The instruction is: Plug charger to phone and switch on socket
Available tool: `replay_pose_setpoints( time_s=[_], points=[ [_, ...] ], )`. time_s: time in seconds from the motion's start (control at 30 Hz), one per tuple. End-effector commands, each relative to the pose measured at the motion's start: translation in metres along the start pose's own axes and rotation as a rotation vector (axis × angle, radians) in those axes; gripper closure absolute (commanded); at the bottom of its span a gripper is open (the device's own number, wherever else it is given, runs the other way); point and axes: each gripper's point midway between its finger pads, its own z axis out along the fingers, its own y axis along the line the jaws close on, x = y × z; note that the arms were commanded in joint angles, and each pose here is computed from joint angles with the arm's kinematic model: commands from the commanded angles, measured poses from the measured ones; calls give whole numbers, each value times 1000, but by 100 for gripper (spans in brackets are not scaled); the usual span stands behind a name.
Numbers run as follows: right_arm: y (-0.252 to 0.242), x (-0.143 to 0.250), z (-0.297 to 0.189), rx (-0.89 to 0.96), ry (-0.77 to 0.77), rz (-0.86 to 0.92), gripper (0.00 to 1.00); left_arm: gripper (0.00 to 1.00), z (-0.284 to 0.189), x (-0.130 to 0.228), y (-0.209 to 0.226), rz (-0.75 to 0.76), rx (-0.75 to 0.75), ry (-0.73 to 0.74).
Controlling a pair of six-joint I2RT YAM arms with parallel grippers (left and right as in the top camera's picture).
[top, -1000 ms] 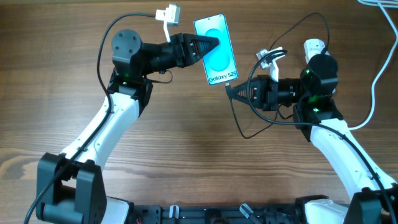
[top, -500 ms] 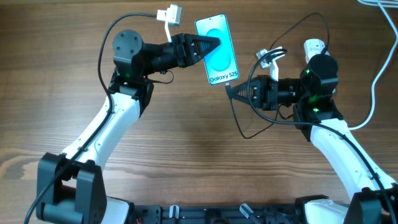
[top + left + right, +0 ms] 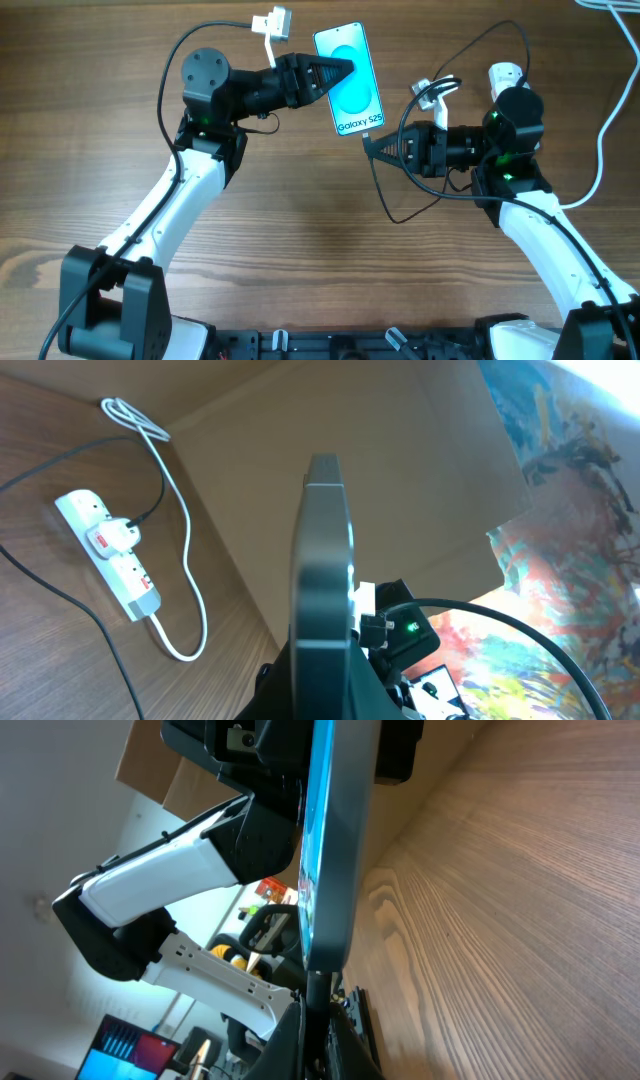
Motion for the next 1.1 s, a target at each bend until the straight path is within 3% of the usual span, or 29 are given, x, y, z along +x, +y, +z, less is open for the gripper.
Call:
replay_pose_setpoints(
  time_s=[0.0, 1.07],
  points=[
    [3, 0, 0, -12, 12, -6, 96, 96, 2, -4, -8, 17, 8, -15],
    [-4, 0, 5, 0, 5, 40, 96, 96, 0, -1, 1, 13, -17, 5]
  ],
)
